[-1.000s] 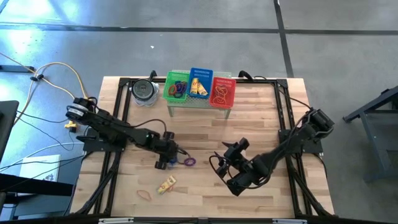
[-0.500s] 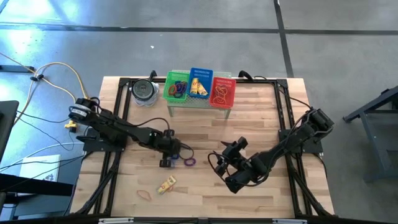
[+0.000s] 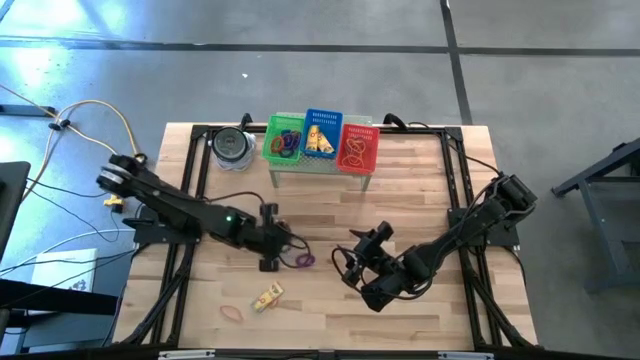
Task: Pick & Place Office Desk Supplies
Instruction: Put the blue spring keychain into the green bin on the shelf
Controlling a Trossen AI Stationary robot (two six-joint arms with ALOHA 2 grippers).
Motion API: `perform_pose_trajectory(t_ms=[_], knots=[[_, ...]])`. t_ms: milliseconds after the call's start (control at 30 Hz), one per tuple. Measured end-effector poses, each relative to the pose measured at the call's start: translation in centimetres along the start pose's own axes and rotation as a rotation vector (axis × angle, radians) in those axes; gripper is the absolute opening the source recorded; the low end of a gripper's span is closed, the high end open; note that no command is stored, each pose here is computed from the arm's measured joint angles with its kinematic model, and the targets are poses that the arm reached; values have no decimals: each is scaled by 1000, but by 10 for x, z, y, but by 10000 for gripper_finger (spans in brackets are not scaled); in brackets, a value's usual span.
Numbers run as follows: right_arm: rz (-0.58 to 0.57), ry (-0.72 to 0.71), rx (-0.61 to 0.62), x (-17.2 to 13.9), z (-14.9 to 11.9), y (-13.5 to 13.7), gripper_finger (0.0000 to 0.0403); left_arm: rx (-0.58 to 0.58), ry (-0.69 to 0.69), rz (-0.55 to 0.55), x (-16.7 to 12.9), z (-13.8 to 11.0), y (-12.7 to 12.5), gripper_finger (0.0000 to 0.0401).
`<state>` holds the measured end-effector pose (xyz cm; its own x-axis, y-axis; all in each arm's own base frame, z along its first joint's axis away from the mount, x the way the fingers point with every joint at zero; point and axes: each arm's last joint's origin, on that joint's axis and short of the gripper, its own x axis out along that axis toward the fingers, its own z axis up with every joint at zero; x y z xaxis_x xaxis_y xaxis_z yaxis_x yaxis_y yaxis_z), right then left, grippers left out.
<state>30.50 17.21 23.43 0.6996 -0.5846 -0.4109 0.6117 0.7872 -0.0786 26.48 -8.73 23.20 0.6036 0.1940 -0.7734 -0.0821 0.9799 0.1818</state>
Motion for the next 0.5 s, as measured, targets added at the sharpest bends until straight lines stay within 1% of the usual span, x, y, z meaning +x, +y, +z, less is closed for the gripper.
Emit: perform_pose_trajectory(t_ms=[100, 167, 233, 300, 400, 500], knots=[[17, 15, -1, 0, 0, 1, 233, -21, -66, 45, -26, 20, 8, 7], [19, 14, -10, 0, 0, 1, 233, -50, -116, 100, -47, 33, 19, 7], [24, 11, -10, 0, 0, 2, 233, -84, -145, 167, -61, 44, 32, 7], [24, 11, -10, 0, 0, 2, 233, -130, -172, 226, -74, 55, 49, 7], [24, 11, -16, 0, 0, 2, 233, -214, -226, 285, -93, 72, 80, 7], [26, 8, -28, 0, 1, 2, 233, -308, -223, 362, -101, 79, 114, 6]])
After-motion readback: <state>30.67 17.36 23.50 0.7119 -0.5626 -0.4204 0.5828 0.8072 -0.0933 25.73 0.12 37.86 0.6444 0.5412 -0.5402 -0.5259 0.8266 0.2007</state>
